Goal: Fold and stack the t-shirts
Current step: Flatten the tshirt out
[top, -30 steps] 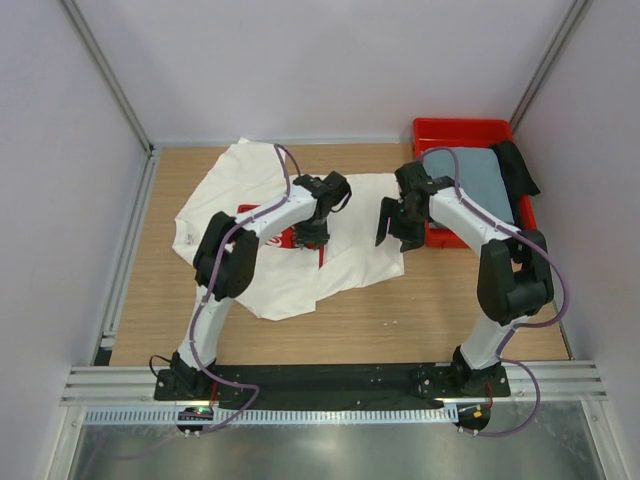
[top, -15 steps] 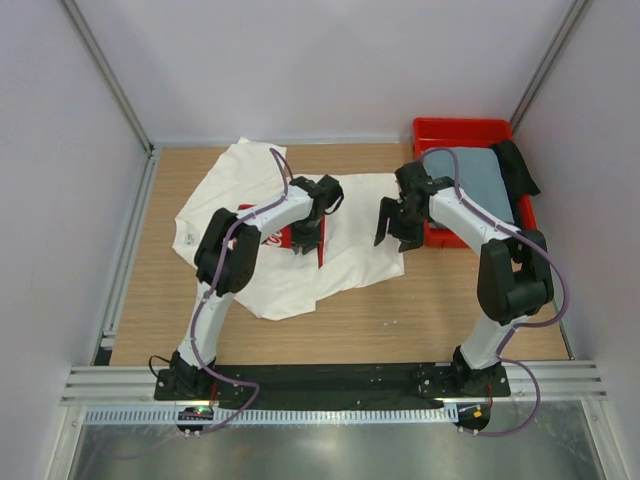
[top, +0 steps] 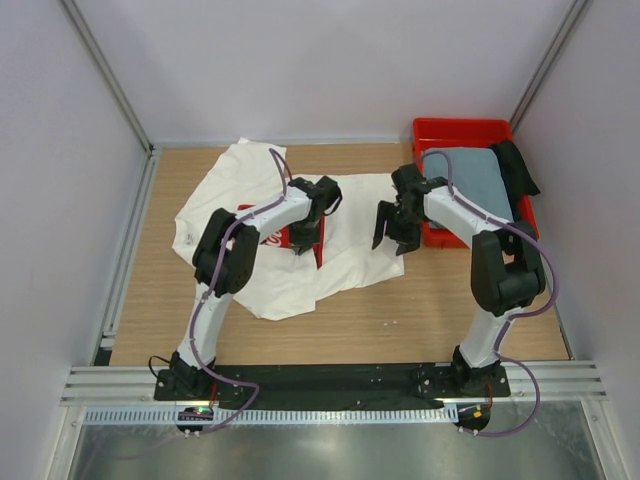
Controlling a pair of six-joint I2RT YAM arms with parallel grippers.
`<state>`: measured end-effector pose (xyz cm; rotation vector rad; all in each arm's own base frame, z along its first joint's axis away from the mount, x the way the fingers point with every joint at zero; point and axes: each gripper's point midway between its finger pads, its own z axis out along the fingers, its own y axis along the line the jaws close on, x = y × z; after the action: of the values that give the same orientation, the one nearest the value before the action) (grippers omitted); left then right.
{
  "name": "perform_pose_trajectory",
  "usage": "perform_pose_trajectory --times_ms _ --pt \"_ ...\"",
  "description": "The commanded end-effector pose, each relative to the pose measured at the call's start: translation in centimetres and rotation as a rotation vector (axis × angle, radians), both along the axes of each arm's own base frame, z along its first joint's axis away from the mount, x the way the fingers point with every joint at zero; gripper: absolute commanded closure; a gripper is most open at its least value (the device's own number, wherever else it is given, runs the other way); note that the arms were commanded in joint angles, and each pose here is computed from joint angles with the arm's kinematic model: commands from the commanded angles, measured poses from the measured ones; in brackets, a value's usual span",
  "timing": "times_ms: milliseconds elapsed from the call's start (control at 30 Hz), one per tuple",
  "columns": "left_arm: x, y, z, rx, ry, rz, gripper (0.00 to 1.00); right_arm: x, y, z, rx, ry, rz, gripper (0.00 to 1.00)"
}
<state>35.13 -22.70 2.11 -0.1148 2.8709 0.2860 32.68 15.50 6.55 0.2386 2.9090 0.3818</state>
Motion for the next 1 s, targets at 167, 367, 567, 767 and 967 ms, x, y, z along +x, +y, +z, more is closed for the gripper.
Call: perform_pose_trajectory --times_ms 167,367,567,767,967 --pt "1.0 0.9 3.0 -0.021 -0.077 0.024 1.00 1.4 0.6 1.4 0.031 -0.047 0.001 0.30" --pt "-0.5 2.1 8.6 -0.064 -0.153 0.077 1.00 2.8 1.7 1.6 0.077 -0.056 -0.036 0.29" --pt "-5.1 6.1 11.8 -0.098 -0.171 0.219 1.00 3.4 3.7 0.8 0.140 -0.025 -0.087 0.31" --pt "-14.2 17.8 13.4 0.046 -0.146 0.615 1.00 3.6 3.7 0.8 0.137 -0.026 -0.095 0.32" --pt "-20.6 24.3 17.1 0.032 -0.372 0.865 0.93 2.5 4.1 0.0 0.121 -0.001 -0.057 0.32"
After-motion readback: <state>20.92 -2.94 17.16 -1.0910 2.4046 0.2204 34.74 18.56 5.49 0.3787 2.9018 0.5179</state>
